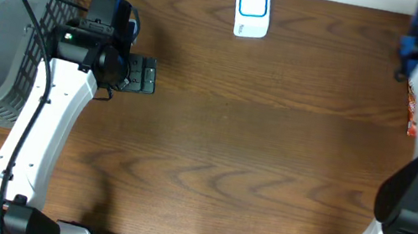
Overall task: Scan the item barcode
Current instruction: 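Carry the wipes pack to the far right beside the other items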
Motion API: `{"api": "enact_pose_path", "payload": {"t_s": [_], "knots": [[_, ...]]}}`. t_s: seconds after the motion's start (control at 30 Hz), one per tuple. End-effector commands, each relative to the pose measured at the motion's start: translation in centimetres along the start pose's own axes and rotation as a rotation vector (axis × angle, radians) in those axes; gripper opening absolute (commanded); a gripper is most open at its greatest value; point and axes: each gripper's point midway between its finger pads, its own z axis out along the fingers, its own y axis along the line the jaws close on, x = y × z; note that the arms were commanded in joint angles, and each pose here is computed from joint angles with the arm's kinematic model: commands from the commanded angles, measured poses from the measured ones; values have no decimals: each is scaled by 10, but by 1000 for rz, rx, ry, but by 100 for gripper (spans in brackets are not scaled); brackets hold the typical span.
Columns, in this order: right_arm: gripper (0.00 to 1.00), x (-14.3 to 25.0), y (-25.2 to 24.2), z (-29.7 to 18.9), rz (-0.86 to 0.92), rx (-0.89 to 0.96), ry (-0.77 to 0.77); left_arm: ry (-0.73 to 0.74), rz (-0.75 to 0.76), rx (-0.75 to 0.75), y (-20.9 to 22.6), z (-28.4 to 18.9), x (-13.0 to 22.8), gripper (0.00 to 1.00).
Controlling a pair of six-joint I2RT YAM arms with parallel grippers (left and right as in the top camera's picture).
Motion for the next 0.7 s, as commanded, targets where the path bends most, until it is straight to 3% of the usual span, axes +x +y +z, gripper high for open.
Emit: {"api": "enact_pose_path", "payload": {"t_s": [0.0, 0.27, 0.67], "knots": [[2, -7, -41, 21, 180, 97, 25, 6, -9, -19, 4, 2, 1, 98], [1, 11, -96, 66, 240, 169, 168, 7, -10, -19, 4, 2, 1, 98], [1, 79, -165, 121, 262, 327, 291, 6, -9, -18, 4, 2, 1, 98]]}}
